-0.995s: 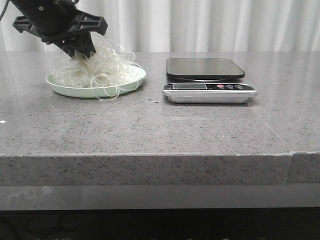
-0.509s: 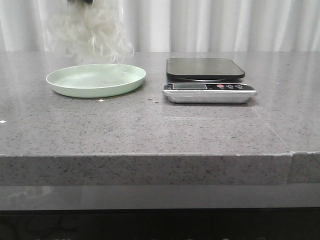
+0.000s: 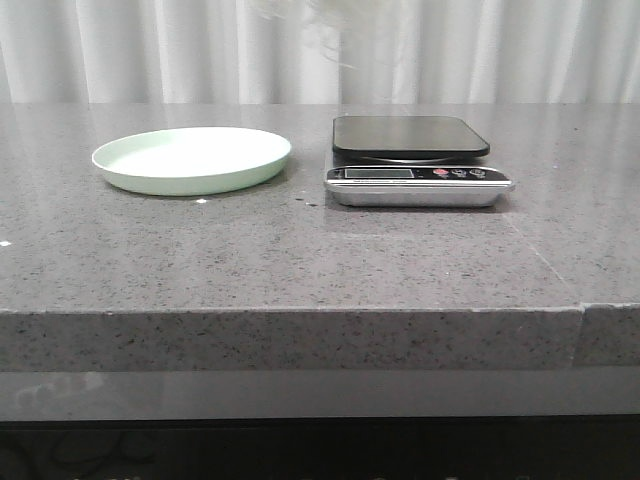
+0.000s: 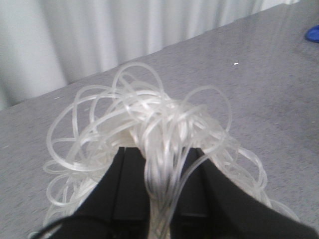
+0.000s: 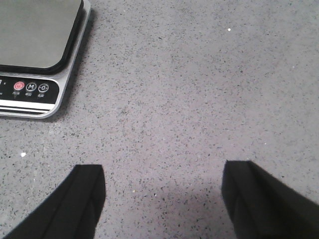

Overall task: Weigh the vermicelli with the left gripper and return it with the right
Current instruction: 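Lift the vermicelli with the left gripper and carry it over the scale, then release the vermicelli onto the scale and withdraw the left gripper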

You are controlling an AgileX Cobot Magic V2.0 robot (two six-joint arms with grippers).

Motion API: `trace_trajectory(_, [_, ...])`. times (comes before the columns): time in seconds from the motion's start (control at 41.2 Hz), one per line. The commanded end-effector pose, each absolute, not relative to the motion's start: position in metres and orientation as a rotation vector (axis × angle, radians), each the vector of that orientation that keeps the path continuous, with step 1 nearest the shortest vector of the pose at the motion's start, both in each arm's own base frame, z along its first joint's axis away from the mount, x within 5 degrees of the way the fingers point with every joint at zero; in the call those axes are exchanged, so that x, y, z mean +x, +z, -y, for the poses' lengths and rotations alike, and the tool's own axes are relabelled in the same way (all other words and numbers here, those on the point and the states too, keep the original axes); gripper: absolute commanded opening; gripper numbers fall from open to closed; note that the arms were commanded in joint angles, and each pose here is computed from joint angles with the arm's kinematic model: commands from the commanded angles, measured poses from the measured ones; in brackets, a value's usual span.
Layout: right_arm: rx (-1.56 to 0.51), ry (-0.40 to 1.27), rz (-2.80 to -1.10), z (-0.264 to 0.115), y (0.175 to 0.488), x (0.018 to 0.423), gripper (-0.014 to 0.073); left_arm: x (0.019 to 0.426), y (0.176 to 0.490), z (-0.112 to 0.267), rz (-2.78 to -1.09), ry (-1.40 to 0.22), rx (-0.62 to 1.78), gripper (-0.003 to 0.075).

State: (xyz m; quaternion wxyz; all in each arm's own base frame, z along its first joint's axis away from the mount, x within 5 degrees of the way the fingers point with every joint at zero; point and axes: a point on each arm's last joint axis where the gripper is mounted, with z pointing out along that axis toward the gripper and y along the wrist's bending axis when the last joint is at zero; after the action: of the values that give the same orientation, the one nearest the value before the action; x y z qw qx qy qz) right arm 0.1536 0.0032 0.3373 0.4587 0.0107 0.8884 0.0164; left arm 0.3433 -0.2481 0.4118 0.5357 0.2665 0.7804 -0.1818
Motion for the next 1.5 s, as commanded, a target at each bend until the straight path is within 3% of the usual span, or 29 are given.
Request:
trace_trajectory(0.0, [0.016, 0.034, -2.105, -0.003, 0.352, 0.157, 0.0587, 0.337, 0.441, 0.263, -1.685, -0.5, 0.598, 0.0145])
trace_trajectory(0.485, [0.016, 0.034, -2.115, -0.003, 0.351, 0.156, 0.0587, 0.375, 0.368, 0.313, -1.737, -0.511, 0.64, 0.016])
trace_trajectory(0.728, [0.017, 0.034, -2.128, -0.003, 0.35, 0.156, 0.0587, 0.377, 0.361, 0.316, -1.75, -0.507, 0.645, 0.0391])
trace_trajectory(0.801, [0.017, 0.034, -2.127, -0.003, 0.35, 0.156, 0.0587, 0.375, 0.367, 0.314, -1.745, -0.509, 0.644, 0.0424])
trace_trajectory(1.043, [0.017, 0.034, -2.124, -0.003, 0.35, 0.156, 0.0587, 0.351, 0.413, 0.292, -1.695, -0.465, 0.668, 0.0419])
trace_trajectory(1.334, [0.016, 0.034, -2.117, -0.003, 0.351, 0.156, 0.0587, 0.294, 0.491, 0.238, -1.633, -0.345, 0.701, 0.0419])
trace_trajectory(1.48, [-0.016, 0.042, -2.098, -0.006, 0.352, 0.157, 0.0587, 0.26, 0.515, 0.209, -1.636, -0.348, 0.688, 0.0419])
